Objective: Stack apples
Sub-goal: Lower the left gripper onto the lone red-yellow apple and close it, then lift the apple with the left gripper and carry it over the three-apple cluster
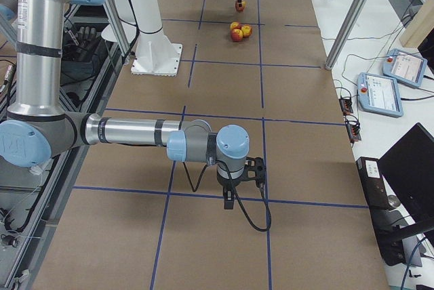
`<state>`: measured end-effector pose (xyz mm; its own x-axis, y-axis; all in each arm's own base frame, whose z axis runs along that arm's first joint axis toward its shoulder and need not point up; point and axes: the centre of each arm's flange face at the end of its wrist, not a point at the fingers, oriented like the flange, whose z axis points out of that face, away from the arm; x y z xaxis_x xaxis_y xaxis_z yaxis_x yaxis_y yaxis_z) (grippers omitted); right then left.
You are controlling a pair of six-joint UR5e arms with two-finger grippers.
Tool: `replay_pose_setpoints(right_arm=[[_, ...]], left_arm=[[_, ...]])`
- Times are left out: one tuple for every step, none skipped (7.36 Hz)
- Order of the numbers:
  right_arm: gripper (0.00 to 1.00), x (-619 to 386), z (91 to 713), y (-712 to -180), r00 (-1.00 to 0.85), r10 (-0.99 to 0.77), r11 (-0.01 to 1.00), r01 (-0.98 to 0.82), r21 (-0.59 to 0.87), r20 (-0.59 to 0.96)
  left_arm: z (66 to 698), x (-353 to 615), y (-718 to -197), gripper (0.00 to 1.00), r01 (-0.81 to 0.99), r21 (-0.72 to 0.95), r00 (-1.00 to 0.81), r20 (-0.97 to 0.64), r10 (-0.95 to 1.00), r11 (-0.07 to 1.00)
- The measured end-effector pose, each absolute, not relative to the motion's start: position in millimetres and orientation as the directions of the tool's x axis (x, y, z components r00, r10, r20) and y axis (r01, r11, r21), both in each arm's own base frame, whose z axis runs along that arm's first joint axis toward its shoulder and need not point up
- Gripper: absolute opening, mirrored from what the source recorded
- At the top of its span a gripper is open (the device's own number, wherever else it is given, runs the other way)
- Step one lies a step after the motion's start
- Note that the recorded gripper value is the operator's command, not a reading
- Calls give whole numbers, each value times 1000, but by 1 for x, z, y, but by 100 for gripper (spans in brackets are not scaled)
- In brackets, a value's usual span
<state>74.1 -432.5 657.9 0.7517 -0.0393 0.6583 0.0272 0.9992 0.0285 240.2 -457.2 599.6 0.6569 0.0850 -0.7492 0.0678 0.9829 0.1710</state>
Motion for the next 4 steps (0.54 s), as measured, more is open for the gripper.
replay_pose_setpoints(right_arm=[[100,74,658,-432,752,-39,999,27,28,658],[100,74,658,-432,752,-39,999,27,29,658],[100,74,658,-432,752,-39,999,27,29,658],[100,74,658,-432,752,-39,999,27,29,658]], left_arm=[[601,243,-455,100,60,169,657,-749,88,984],[602,247,-453,98,51,166,656,-749,92,985],[603,250,-451,74,41,162,655,-750,96,986],[603,252,-450,44,35,160,653,-751,99,986]])
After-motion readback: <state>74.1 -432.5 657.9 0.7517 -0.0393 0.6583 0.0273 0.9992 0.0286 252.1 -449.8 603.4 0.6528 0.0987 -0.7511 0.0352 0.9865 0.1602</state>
